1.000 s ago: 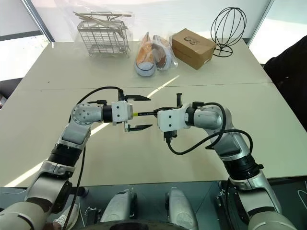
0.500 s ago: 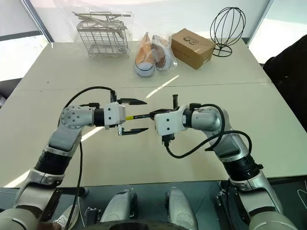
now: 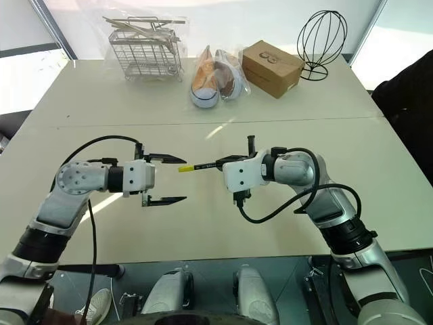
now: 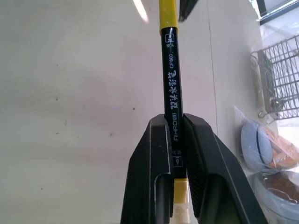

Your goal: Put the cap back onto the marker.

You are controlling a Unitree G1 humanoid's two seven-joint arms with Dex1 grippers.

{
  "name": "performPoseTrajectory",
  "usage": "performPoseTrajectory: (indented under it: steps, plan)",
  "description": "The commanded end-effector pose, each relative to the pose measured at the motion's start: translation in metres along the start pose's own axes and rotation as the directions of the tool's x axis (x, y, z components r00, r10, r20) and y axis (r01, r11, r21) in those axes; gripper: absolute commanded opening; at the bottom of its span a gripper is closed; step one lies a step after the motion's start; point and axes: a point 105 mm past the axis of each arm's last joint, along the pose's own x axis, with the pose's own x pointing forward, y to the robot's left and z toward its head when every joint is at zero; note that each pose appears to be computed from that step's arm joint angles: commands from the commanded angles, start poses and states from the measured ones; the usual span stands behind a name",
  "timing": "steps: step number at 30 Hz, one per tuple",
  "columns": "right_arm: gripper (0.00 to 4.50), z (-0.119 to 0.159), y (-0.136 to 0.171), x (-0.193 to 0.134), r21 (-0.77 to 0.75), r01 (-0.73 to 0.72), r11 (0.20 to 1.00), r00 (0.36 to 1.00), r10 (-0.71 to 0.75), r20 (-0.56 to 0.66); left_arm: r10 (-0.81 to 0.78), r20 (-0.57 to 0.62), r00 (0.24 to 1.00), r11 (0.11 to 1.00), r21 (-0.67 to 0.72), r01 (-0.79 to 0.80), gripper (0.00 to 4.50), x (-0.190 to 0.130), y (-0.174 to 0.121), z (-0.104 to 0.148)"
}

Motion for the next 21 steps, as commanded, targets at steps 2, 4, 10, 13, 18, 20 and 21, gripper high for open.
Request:
performPoseTrajectory:
  steps: [2,4,10,13,18,20,21]
  plan:
    - [0.0,-0.017,-0.006,-0.013,0.104,0.083,0.991,0.995,-0.077,-0.061,0.199,0.032,0.979,0.979,-0.044,-0.198,4.47,-0.016,0.03,0.012]
    - [0.0,-0.031,-0.004,-0.018,0.159,0.113,0.981,0.988,-0.094,-0.121,0.293,0.022,0.956,0.951,-0.111,-0.289,4.47,-0.022,0.042,0.011]
    - [0.0,-0.08,-0.005,-0.041,0.327,0.301,0.896,0.919,-0.182,-0.35,0.465,-0.046,0.884,0.842,-0.284,-0.458,4.47,-0.039,0.054,0.005]
    - [0.0,-0.106,-0.006,-0.057,0.442,0.444,0.779,0.853,-0.217,-0.475,0.521,-0.092,0.849,0.777,-0.361,-0.516,4.47,-0.045,0.052,0.001]
    - [0.0,-0.133,0.0,-0.078,0.555,0.589,0.588,0.766,-0.187,-0.615,0.538,-0.142,0.831,0.731,-0.41,-0.545,4.47,-0.048,0.044,-0.004]
    - [0.0,-0.137,0.004,-0.083,0.594,0.62,0.513,0.749,-0.164,-0.641,0.54,-0.154,0.827,0.727,-0.41,-0.551,4.47,-0.048,0.041,-0.005]
    - [0.0,-0.138,0.006,-0.085,0.614,0.629,0.478,0.747,-0.151,-0.648,0.539,-0.158,0.827,0.727,-0.409,-0.552,4.47,-0.048,0.04,-0.006]
